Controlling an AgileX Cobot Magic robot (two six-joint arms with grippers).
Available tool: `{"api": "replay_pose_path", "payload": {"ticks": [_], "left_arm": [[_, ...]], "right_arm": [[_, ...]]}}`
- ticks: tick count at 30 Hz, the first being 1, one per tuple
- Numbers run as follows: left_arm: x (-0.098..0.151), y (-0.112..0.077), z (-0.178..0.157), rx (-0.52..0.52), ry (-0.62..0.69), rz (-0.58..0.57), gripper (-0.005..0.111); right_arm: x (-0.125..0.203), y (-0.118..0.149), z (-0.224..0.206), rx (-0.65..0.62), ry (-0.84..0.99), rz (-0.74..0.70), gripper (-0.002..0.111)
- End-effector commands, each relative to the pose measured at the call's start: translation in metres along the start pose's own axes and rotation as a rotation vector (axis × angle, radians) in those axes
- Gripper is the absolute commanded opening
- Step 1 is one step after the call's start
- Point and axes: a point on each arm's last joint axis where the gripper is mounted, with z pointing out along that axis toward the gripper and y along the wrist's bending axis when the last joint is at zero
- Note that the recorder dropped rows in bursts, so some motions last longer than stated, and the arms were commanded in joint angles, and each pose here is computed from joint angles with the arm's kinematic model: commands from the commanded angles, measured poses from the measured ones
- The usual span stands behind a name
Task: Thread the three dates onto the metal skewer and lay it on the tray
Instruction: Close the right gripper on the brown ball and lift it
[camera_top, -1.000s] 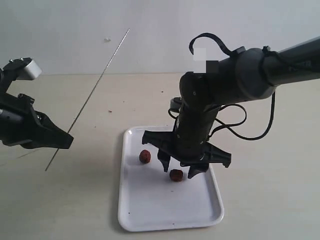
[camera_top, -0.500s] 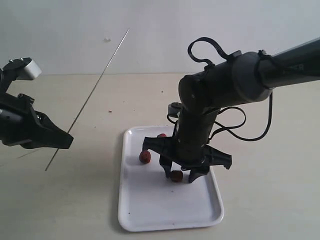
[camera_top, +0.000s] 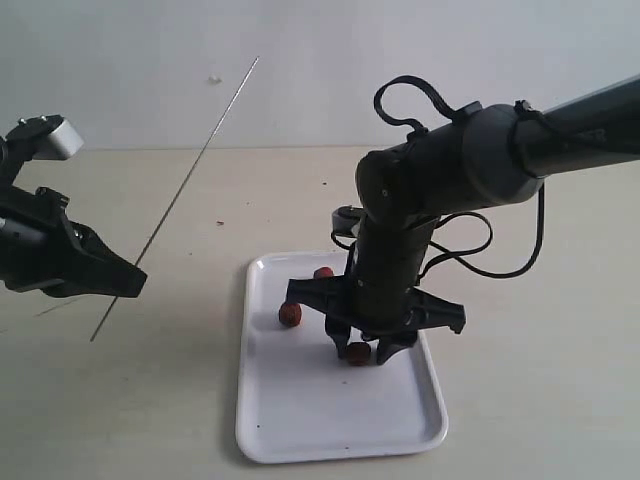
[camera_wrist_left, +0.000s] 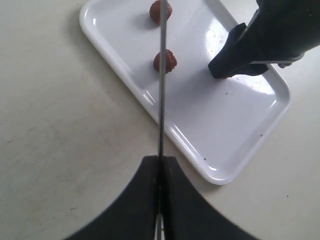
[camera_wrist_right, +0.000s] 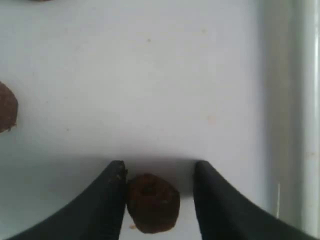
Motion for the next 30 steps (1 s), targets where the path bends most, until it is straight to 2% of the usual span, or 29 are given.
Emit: {"api": "replay_pose_path", "payload": {"ticks": [1,15,25,30], "left_arm": [[0.0,-0.001,-0.002,0.0,-0.014,-0.007,0.0],[0.0,-0.001,-0.002,0.0,-0.014,-0.006,0.0],[0.0,-0.001,-0.002,0.0,-0.014,-0.006,0.0],[0.001,-0.002,-0.002,0.008,-0.003,-0.003,0.0]], "right_arm": [[0.0,-0.001,0.006,0.014,0.005,-0.022,0.037],[0.002,0.001,0.005,-0.009,0.025,0.0,0.026],[0.003,0.002,-0.035,-0.048,-0.034,0.015,0.026],[0.017,0.004,-0.037,-0.066,0.125,0.105,0.026]]}}
